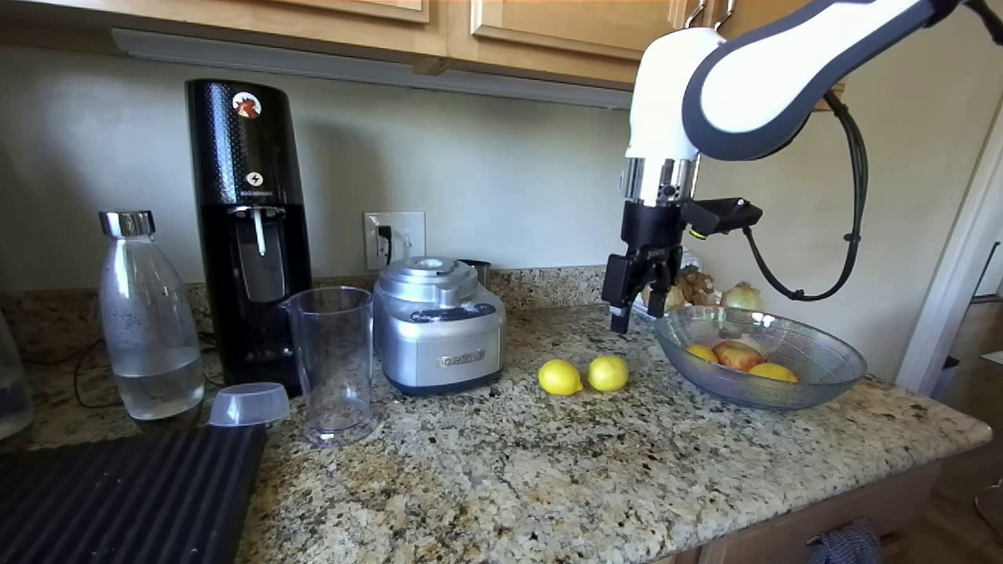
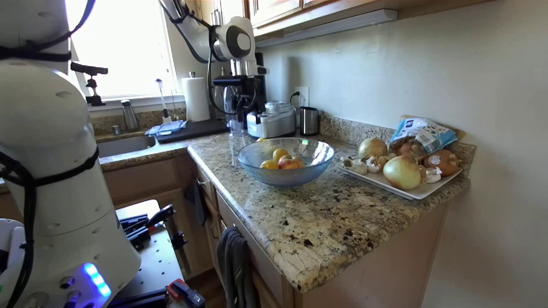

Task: Put the apple and lemons inside the glass bowl

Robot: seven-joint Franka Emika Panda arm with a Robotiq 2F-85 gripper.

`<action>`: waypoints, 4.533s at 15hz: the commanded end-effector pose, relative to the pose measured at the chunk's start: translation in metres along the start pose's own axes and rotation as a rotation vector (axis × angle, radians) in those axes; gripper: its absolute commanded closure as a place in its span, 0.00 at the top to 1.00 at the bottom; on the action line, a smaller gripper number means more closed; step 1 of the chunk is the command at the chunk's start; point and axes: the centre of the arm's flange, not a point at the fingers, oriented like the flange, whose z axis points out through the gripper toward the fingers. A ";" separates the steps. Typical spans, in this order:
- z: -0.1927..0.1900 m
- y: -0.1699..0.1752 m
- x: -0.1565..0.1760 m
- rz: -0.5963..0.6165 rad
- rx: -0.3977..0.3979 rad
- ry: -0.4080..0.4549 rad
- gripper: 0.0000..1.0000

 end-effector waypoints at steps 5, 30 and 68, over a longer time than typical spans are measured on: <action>0.050 0.011 0.032 -0.391 -0.112 -0.026 1.00; 0.127 0.034 0.063 -0.754 -0.106 -0.041 0.69; 0.024 0.174 -0.056 0.399 -0.153 -0.145 0.34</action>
